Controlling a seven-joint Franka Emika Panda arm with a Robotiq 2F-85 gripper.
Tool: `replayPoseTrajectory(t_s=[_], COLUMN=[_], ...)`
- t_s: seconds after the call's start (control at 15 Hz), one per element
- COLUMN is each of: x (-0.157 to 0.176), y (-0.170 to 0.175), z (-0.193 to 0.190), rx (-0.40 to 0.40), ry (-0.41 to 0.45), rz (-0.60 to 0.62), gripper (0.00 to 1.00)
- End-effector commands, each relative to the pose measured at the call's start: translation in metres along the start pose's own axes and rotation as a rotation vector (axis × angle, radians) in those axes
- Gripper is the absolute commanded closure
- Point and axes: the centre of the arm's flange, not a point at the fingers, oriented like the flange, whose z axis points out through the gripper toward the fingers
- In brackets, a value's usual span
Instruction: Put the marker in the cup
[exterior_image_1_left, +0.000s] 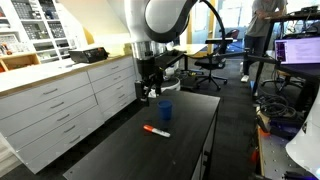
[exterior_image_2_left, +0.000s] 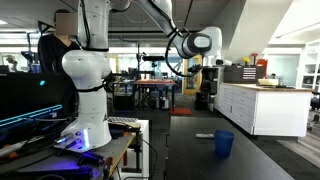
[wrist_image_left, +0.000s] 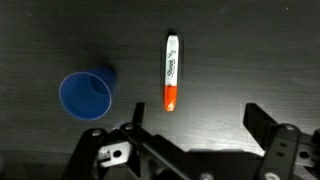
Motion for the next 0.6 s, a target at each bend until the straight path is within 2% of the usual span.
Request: replayPoseTrajectory(t_s=[0.0, 0.4, 0.53], x=[0.006, 0.007, 0.01], y=[-0.004, -0.007, -0.009], z=[0.007, 0.013, 0.018], rx=[0.003, 0.012, -0.016], ry=[0.019, 0.028, 0.046], rz=[-0.017, -0.011, -0.014], gripper=[0.0, 0.0, 0.0])
